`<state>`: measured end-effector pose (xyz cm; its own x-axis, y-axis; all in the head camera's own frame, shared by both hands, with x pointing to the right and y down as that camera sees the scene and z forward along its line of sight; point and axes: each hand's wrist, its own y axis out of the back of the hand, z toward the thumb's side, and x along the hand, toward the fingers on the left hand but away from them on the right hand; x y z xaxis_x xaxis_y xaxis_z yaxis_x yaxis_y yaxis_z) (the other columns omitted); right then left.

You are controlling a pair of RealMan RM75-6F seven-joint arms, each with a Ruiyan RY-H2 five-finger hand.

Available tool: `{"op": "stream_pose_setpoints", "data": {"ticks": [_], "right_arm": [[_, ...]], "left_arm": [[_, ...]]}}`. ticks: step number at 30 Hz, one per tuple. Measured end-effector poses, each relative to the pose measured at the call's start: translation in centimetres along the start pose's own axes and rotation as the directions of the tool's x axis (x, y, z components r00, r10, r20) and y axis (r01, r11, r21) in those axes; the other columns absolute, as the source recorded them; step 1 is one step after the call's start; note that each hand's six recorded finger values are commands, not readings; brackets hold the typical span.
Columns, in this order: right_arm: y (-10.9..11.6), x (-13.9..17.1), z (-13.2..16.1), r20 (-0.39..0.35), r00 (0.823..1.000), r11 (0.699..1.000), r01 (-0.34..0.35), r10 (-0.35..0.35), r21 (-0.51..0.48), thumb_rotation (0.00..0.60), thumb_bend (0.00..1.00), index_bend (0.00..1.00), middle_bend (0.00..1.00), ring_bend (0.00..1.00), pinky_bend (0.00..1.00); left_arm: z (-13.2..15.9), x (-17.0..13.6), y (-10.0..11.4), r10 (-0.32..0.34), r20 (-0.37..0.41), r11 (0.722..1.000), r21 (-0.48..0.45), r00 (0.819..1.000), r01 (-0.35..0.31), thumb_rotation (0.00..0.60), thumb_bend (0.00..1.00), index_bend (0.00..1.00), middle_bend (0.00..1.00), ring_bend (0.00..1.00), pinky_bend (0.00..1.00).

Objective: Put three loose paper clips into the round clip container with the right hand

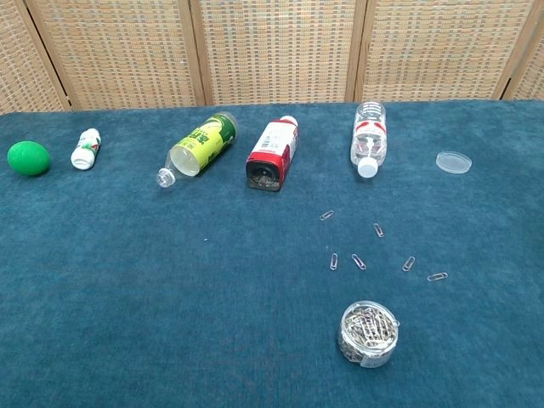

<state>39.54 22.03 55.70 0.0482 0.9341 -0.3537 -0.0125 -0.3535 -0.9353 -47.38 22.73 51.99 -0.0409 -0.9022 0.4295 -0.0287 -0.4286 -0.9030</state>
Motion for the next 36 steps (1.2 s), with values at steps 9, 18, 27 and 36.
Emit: {"op": "stream_pose_setpoints", "data": {"ticks": [9,18,27,36], "right_arm": [[-0.4,-0.1,0.2,-0.002,1.0,1.0,-0.013,0.013,-0.01,0.6,0.0,0.03,0.0,0.0,0.0],[-2.5,-2.8,3.1,-0.125,0.986,0.987,-0.123,0.11,-0.099,0.6,0.11,0.35,0.0,0.0,0.0],[-5.7,-7.1,8.0,-0.273,0.937,0.961,-0.255,0.219,-0.104,0.6,0.29,0.43,0.0,0.0,0.0],[-9.2,-8.5,10.4,-0.291,0.909,0.942,-0.33,0.299,-0.064,0.6,0.31,0.45,0.0,0.0,0.0]], "left_arm": [[-0.1,0.1,-0.1,-0.007,-0.006,1.0,-0.001,1.0,0.007,0.6,0.0,0.0,0.0,0.0,0.0],[-0.2,0.2,0.0,-0.005,-0.009,1.0,-0.003,1.0,0.005,0.6,0.0,0.0,0.0,0.0,0.0],[-0.3,0.4,-0.1,-0.01,-0.016,1.0,-0.002,1.0,0.01,0.6,0.0,0.0,0.0,0.0,0.0],[-0.6,0.6,-0.2,-0.015,-0.024,1.0,-0.002,1.0,0.015,0.6,0.0,0.0,0.0,0.0,0.0]]}}
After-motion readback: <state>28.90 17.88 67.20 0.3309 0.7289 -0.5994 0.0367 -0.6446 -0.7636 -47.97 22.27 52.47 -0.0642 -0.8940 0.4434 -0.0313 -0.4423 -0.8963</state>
